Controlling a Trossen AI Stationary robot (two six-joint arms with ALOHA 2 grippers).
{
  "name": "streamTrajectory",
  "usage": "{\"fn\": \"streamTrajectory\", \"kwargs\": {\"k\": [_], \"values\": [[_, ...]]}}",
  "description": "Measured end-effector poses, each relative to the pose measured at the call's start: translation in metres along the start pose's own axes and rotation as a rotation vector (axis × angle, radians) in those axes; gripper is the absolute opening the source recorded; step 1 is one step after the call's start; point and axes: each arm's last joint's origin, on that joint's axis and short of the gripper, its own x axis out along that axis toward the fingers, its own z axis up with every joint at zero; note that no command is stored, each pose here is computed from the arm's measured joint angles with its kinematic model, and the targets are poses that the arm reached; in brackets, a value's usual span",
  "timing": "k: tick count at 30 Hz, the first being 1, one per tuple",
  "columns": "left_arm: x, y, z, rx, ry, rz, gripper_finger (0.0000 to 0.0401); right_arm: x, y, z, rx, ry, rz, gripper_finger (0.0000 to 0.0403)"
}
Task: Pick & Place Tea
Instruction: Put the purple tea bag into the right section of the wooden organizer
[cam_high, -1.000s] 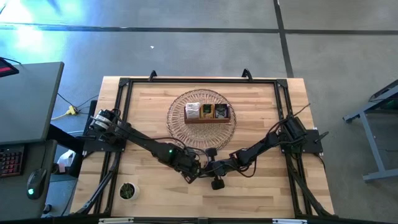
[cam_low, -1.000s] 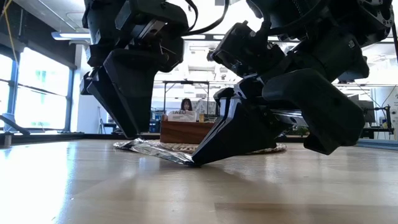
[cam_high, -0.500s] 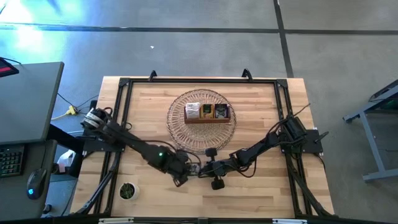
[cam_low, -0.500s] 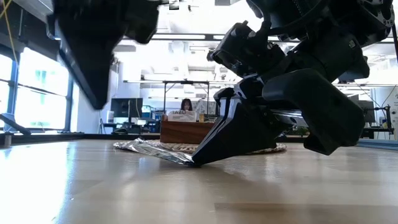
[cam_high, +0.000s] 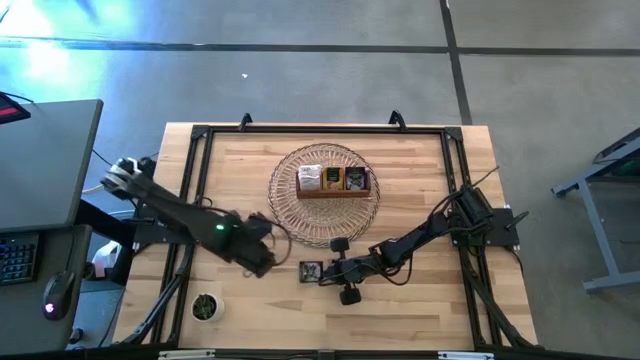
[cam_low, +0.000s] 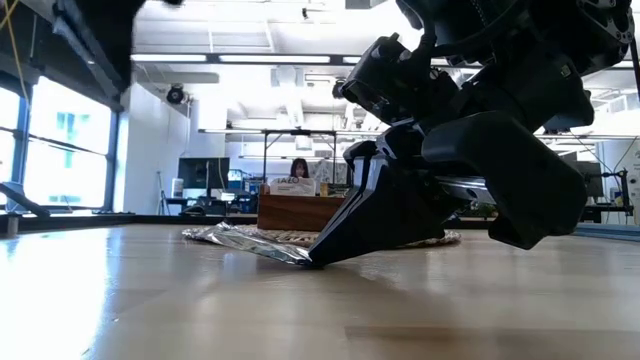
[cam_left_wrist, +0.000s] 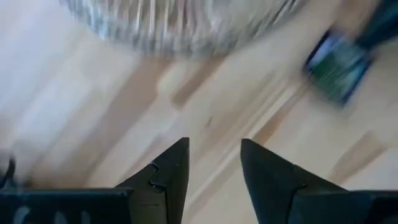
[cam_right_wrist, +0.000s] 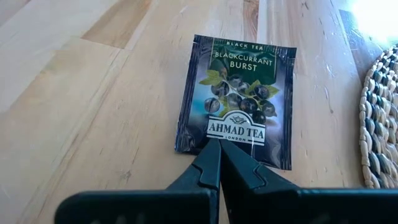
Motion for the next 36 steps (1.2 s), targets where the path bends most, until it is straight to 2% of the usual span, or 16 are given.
{"fn": "streamTrajectory", "kwargs": {"k": [3, 5, 8, 12, 15, 22, 29, 36], "values": [[-0.011, 0.016, -0.010, -0.003, -0.133, -0.055, 0.0142, 0.000, 0.000, 0.000, 0.000, -0.001, 0.002, 0.0001], [-0.003, 0.021, -0.018, -0.041, -0.199, -0.160, 0.0142, 0.000, 0.000, 0.000, -0.003, -0.001, 0.002, 0.0001], [0.032, 0.023, -0.031, -0.137, -0.266, -0.344, 0.0142, 0.000, 0.000, 0.000, -0.006, -0.002, 0.003, 0.0001], [0.072, 0.018, -0.036, -0.272, -0.340, -0.691, 0.0142, 0.000, 0.000, 0.000, -0.006, -0.006, 0.001, 0.0001], [0.096, 0.014, -0.039, -0.291, -0.326, -0.827, 0.0142, 0.000, 0.000, 0.001, -0.007, -0.011, 0.000, 0.0001], [0.126, 0.001, -0.044, -0.239, -0.242, -0.802, 0.0142, 0.001, -0.003, 0.003, -0.001, -0.031, -0.013, 0.0001], [0.142, -0.018, -0.042, -0.373, -0.119, -0.778, 0.0142, 0.002, -0.007, 0.004, 0.019, -0.044, -0.040, 0.0001], [0.156, -0.020, -0.042, -0.492, -0.087, -0.717, 0.0142, 0.002, -0.008, 0.005, 0.020, -0.054, -0.048, 0.0001]]}}
